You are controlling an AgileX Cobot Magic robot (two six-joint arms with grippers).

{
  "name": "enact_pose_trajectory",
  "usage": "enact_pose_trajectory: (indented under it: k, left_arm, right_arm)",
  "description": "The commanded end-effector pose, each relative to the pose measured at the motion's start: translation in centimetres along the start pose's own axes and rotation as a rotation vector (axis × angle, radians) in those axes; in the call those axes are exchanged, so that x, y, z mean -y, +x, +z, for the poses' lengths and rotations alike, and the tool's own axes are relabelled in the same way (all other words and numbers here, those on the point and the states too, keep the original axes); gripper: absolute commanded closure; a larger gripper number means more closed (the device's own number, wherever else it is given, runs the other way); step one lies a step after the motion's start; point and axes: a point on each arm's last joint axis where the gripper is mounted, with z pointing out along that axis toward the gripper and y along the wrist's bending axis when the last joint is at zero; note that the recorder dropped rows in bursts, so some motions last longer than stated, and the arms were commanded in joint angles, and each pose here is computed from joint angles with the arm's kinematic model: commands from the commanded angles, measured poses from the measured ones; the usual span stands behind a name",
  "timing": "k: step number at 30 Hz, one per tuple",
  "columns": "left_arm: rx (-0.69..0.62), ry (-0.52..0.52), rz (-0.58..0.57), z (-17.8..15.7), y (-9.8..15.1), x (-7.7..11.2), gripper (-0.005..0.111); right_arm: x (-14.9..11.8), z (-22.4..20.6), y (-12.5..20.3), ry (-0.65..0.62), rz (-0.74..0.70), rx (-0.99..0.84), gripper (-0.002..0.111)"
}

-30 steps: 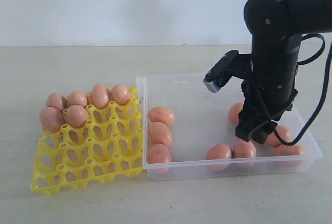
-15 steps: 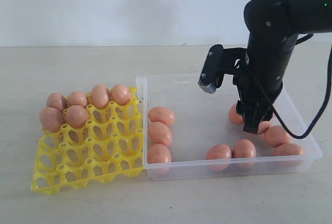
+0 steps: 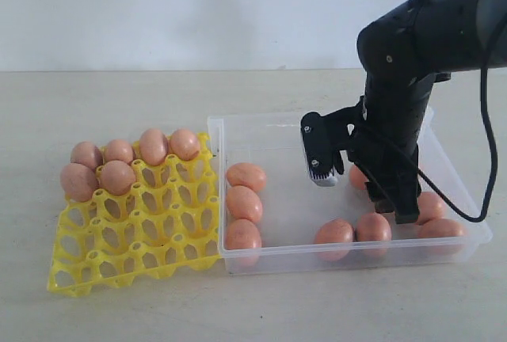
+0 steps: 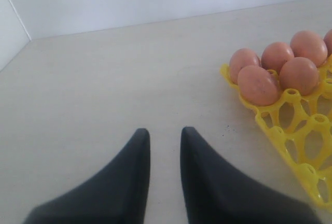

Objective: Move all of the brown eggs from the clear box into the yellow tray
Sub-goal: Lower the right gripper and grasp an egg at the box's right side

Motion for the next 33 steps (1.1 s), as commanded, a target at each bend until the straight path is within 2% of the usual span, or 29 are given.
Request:
enact_pose_trajectory:
  k: [1,7,17,33]
  left_arm:
    - [0.006,0.007,-0.002,0.0,0.0,0.1,0.085]
    - [0.006,0.007,-0.002,0.0,0.0,0.1,0.085]
    - [0.006,0.007,-0.002,0.0,0.0,0.1,0.085]
    - [0.006,0.007,-0.002,0.0,0.0,0.1,0.085]
  right_arm:
    - [0.0,0.9,0.1,-0.022,-0.023,-0.016,0.05]
    - [0.3,1.3,0.4,0.001,-0.049,-0.071,0.05]
    - [1.2,1.9,3.1,-0.012,0.066,-0.065,0.05]
    - [1.7,2.0,2.9,0.022,0.073,0.007,0.05]
